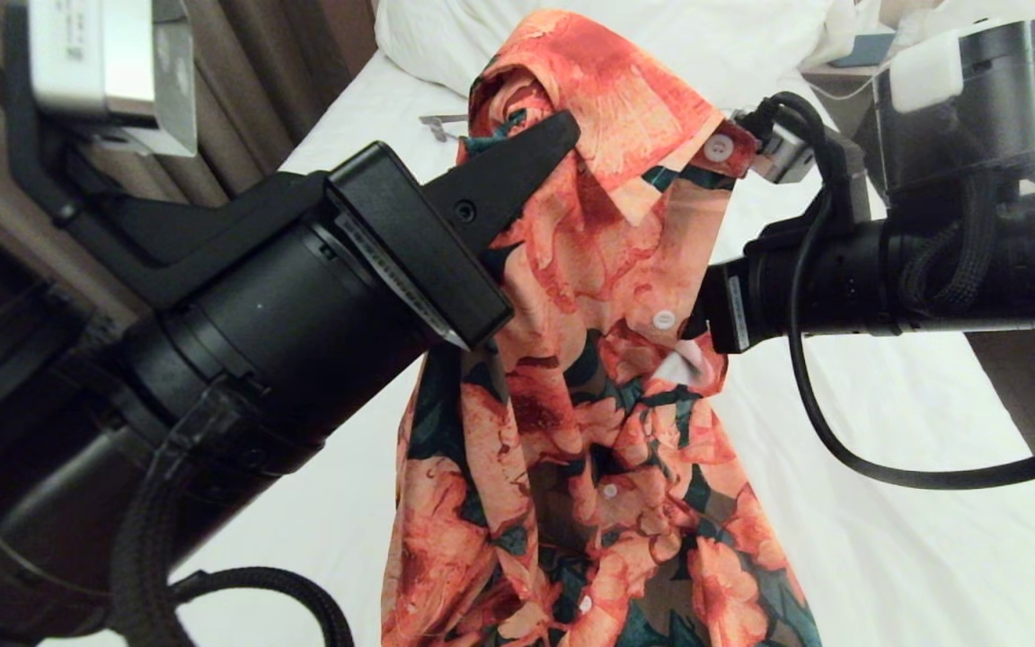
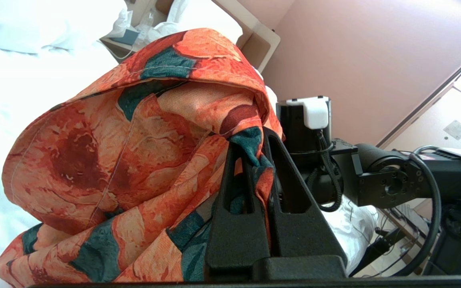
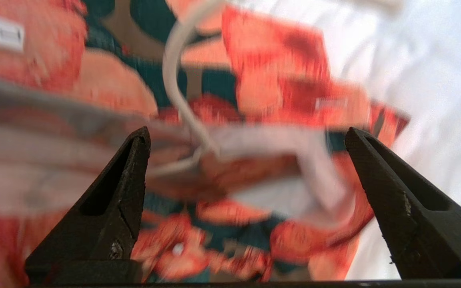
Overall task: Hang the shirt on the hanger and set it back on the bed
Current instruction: Take the clothes hanger out of the clothes
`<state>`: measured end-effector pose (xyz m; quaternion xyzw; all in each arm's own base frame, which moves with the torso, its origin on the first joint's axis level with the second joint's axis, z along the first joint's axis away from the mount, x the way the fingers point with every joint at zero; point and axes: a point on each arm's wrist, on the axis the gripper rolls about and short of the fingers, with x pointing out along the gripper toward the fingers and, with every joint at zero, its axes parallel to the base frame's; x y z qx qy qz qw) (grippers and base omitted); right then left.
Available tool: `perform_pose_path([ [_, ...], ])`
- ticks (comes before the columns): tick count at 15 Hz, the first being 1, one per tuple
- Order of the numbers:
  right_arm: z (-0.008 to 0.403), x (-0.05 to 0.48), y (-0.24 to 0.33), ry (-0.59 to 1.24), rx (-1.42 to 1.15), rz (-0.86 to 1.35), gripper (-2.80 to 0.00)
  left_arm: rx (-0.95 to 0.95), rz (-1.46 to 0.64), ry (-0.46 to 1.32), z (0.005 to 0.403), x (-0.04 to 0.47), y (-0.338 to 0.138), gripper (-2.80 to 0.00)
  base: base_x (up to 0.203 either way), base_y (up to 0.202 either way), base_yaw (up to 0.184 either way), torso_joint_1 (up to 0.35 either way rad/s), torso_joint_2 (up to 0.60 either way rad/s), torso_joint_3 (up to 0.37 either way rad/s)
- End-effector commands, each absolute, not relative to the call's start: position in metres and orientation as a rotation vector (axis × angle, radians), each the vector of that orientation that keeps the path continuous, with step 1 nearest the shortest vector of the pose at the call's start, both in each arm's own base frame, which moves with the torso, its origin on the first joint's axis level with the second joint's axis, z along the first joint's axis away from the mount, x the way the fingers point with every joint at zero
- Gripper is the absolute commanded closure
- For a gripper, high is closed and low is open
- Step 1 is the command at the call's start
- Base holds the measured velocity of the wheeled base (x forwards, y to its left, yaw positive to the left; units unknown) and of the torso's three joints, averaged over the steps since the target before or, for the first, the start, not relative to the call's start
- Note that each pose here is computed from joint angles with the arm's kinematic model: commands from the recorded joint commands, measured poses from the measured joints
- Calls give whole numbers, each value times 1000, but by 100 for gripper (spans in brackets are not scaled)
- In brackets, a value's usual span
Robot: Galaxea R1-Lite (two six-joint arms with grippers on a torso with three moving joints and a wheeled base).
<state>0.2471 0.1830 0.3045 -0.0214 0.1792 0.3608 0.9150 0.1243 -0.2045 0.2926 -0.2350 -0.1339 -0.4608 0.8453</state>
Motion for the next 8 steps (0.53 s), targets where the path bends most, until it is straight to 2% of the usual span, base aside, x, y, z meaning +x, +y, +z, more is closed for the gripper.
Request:
perform_pose_path([
  [1,299,252,191,372,-57,745,-280,-498,-972,-282,292,125,-206,0,0,0,0,0,0,0],
  [2,299,253,194,366,-67,747,-280,-496,-972,-279,291,126,-207,0,0,0,0,0,0,0],
  [3,300,253,196,358,-73,747,0,-495,-972,-278,291,126,-207,0,0,0,0,0,0,0],
  [8,299,254,205,324,-77,748,0,-496,-972,-279,291,126,-207,0,0,0,0,0,0,0],
])
